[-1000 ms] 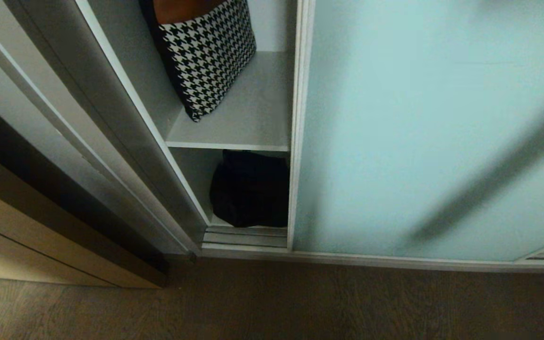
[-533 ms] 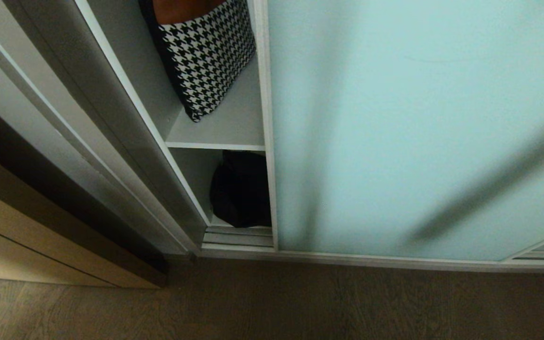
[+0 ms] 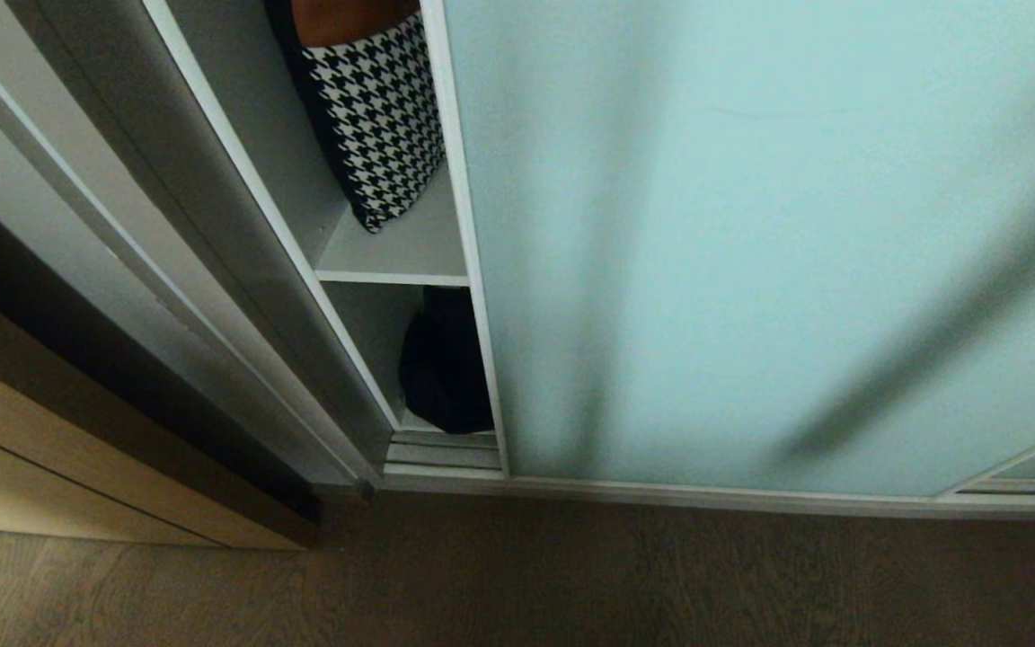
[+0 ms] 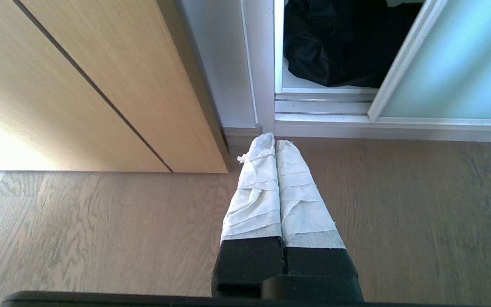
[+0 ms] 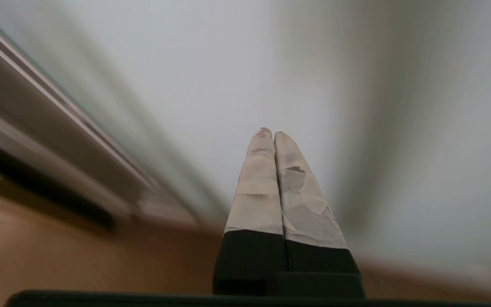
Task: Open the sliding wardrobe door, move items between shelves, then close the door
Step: Close the door
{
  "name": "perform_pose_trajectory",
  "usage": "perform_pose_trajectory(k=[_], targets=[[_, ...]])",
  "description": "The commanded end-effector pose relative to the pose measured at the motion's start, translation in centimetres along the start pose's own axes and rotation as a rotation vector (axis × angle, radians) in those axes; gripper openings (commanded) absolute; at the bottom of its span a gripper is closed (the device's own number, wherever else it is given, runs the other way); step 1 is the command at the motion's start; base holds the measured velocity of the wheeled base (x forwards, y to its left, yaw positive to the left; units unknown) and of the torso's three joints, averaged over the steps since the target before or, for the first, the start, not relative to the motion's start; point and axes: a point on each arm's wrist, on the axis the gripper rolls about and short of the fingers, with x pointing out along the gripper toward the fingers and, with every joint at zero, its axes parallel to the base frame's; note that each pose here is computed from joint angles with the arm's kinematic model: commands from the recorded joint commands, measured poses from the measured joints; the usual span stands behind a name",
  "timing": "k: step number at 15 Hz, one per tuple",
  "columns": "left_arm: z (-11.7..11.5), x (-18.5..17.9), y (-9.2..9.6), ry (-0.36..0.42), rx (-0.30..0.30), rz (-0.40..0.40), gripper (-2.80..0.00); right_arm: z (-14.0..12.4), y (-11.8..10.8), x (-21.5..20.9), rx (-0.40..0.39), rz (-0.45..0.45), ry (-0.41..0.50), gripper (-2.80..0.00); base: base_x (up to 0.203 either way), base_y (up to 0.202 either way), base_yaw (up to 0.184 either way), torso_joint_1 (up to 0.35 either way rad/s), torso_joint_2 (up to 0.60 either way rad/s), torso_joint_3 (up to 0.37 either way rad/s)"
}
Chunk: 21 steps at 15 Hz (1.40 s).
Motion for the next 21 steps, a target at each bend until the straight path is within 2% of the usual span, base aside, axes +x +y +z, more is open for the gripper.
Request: perform_pose_trajectory(k=[1, 3, 5, 7, 10, 11, 14, 15, 17, 18, 19, 21], targets=[[0.0, 0.0, 0.0, 0.001, 0.001, 0.0, -2.8, -6.1, 0.2, -4.8, -0.036, -0.042, 0.017, -2.8, 0.0, 0.0, 0.0, 0.0, 0.0, 0.0], [0.0, 0.0, 0.0, 0.001, 0.0, 0.0, -2.8, -10.9, 0.0, -7.5, -0.08, -0.055, 0.031, -2.8, 0.0, 0.0, 0.0, 0.0, 0.0, 0.0], [0.0, 0.0, 0.0, 0.001, -0.001, 0.0, -2.8, -15.0, -0.9, -7.3, -0.089, -0.102, 0.103, -2.8, 0.0, 0.0, 0.0, 0.0, 0.0, 0.0], [0.0, 0.0, 0.0, 0.001, -0.001, 0.0, -2.8, -18.1, -1.9, -7.7, -0.094, -0.101, 0.164, -2.8, 0.0, 0.0, 0.0, 0.0, 0.0, 0.0], [0.0, 0.0, 0.0, 0.0, -0.001, 0.0, -2.8, -22.8, -2.4, -9.1, -0.105, -0.119, 0.16, -2.8, 0.0, 0.0, 0.0, 0.0, 0.0, 0.0], [0.0, 0.0, 0.0, 0.0, -0.001, 0.0, -2.8, -24.6, -2.8, -8.7, -0.106, -0.125, 0.179, -2.8, 0.0, 0.0, 0.0, 0.0, 0.0, 0.0], [0.0, 0.0, 0.0, 0.0, -0.001, 0.0, -2.8, -28.7, -3.7, -6.9, -0.111, -0.131, 0.157, -2.8, 0.0, 0.0, 0.0, 0.0, 0.0, 0.0], [0.0, 0.0, 0.0, 0.0, -0.001, 0.0, -2.8, -29.3, -3.9, -6.8, -0.11, -0.133, 0.171, -2.8, 0.0, 0.0, 0.0, 0.0, 0.0, 0.0], [0.0, 0.0, 0.0, 0.0, -0.001, 0.0, -2.8, -28.0, -3.6, -6.9, -0.111, -0.132, 0.118, -2.8, 0.0, 0.0, 0.0, 0.0, 0.0, 0.0], [0.0, 0.0, 0.0, 0.0, -0.001, 0.0, -2.8, -28.0, -3.7, -6.9, -0.094, -0.17, 0.112, -2.8, 0.0, 0.0, 0.0, 0.0, 0.0, 0.0], [0.0, 0.0, 0.0, 0.0, -0.001, 0.0, -2.8, -28.1, -3.8, -6.9, -0.057, -0.199, 0.097, -2.8, 0.0, 0.0, 0.0, 0.0, 0.0, 0.0], [0.0, 0.0, 0.0, 0.0, -0.001, 0.0, -2.8, -28.1, -3.8, -6.8, 0.033, -0.187, 0.075, -2.8, 0.0, 0.0, 0.0, 0.0, 0.0, 0.0]])
